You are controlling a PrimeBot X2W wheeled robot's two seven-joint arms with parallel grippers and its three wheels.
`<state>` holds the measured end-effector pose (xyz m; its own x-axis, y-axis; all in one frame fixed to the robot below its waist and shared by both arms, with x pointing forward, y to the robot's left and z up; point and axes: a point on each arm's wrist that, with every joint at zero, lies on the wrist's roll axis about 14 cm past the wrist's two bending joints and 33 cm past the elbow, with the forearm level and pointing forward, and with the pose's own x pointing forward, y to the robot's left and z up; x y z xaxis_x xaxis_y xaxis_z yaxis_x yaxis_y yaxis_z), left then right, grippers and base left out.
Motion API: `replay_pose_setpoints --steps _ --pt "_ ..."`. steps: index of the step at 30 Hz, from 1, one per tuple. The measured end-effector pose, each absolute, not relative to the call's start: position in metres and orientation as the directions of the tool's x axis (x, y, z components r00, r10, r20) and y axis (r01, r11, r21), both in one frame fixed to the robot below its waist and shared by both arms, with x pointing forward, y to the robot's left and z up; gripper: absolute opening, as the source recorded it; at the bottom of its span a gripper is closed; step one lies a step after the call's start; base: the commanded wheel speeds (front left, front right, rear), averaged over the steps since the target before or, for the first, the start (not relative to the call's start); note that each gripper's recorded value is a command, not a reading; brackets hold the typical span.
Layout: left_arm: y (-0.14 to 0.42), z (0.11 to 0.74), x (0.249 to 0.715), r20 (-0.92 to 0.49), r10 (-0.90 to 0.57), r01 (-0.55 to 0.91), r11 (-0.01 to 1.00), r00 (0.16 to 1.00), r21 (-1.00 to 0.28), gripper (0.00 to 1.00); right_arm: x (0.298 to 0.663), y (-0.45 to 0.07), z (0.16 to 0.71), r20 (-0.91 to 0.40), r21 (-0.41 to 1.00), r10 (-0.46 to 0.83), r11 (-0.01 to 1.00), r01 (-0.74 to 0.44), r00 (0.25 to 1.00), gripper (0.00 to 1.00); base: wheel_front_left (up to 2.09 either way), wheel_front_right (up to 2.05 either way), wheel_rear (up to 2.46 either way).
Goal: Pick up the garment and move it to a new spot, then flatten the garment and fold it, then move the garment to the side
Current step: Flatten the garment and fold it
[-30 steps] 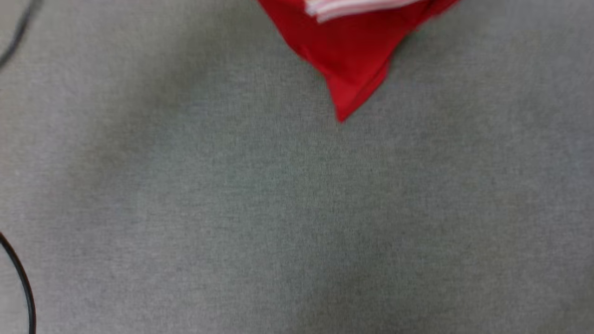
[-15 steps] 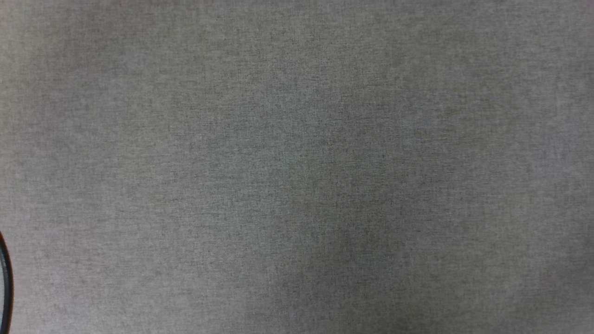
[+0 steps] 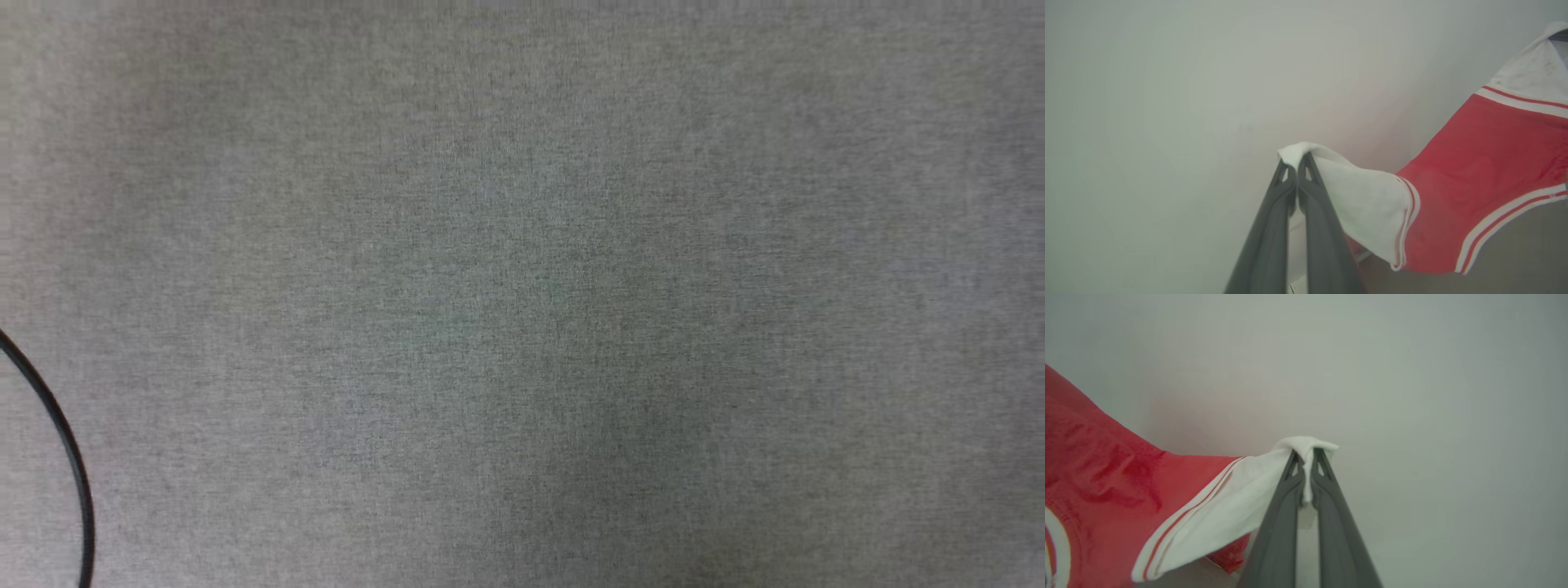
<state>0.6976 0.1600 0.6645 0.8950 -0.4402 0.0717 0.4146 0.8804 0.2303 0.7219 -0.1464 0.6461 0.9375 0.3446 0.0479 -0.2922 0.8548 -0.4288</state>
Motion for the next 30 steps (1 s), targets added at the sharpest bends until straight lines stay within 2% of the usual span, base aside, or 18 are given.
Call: replay_pose_setpoints --steps 6,14,30 --pt "0.170 0.616 0.665 0.007 -0.443 0.436 0.886 0.897 0.157 0.00 0.686 -0.139 0.597 -0.027 -0.348 0.388 0.860 -0.373 0.921 0.00 0.00 0.00 0.00" --pt "0.186 0.565 0.596 -0.094 -0.409 0.418 0.904 0.907 0.094 0.00 0.618 -0.147 0.551 -0.124 -0.258 0.421 0.861 -0.439 0.898 0.00 0.00 0.00 0.00" --pt "0.220 0.488 0.419 -0.362 -0.306 0.312 0.949 0.881 -0.041 0.00 0.450 -0.203 0.472 -0.350 -0.092 0.375 0.898 -0.430 0.858 0.00 0.00 0.00 0.00"
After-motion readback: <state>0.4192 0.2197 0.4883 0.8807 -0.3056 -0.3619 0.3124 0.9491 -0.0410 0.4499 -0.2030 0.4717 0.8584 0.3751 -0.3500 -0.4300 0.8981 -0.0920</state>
